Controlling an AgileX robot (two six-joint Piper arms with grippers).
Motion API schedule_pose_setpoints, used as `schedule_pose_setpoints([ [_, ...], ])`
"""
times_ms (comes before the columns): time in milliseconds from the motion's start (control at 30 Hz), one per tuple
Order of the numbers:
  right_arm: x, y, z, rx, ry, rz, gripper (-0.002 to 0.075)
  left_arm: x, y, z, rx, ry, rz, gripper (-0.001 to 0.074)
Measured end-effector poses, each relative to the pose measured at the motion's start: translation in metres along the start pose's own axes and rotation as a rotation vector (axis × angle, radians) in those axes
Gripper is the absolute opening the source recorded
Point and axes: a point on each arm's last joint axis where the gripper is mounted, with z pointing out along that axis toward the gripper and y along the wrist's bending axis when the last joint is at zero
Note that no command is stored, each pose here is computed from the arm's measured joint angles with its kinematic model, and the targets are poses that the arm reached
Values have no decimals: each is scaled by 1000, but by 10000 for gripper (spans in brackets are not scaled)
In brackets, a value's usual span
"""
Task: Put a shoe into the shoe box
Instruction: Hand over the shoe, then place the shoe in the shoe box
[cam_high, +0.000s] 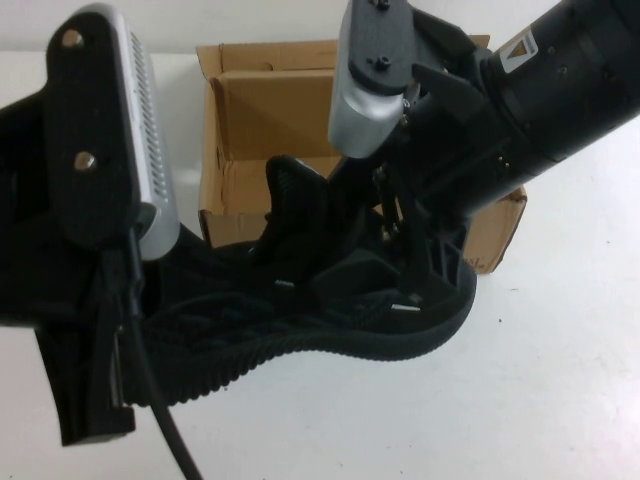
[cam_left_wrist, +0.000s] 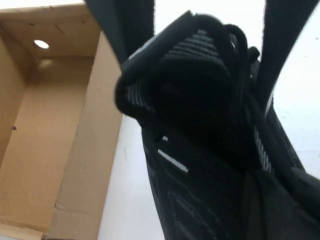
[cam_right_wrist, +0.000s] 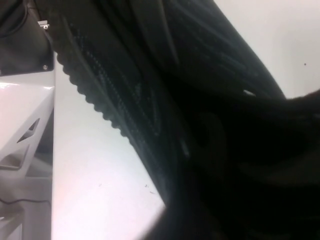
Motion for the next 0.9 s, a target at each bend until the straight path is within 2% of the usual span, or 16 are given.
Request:
schedule_pose_setpoints([
  [67,0,0,0,-1,-2,1,351,-1,1,0,-11,-6,1,20],
  [133,0,0,0,3,0,-12,173,-1,2,0,-24,-12,3,18],
  [200,0,-1,0,9,-1,-32,88,-3,5,0,-51,-31,2,18],
  [300,0,-2,0,20,-2,-45,39,-5,8,-1,-89,-61,-29,18],
  [500,-1,-3,0,34,-8,-46,32,-9,13,-1,-133,-111,-135,38],
  [567,0,-3,0,30,-4,-46,31,-12,15,-2,-151,-147,-191,114],
  [733,2,-1,1,18,24,-27,25,-19,22,-5,-201,-258,-427,540],
  [767,2,-2,1,21,27,-23,24,-20,24,-6,-214,-286,-471,594],
  [833,3,-2,1,21,30,-18,24,-23,28,-8,-242,-343,-534,651],
  [900,3,-2,1,22,30,-12,24,-26,32,-10,-271,-391,-560,668],
])
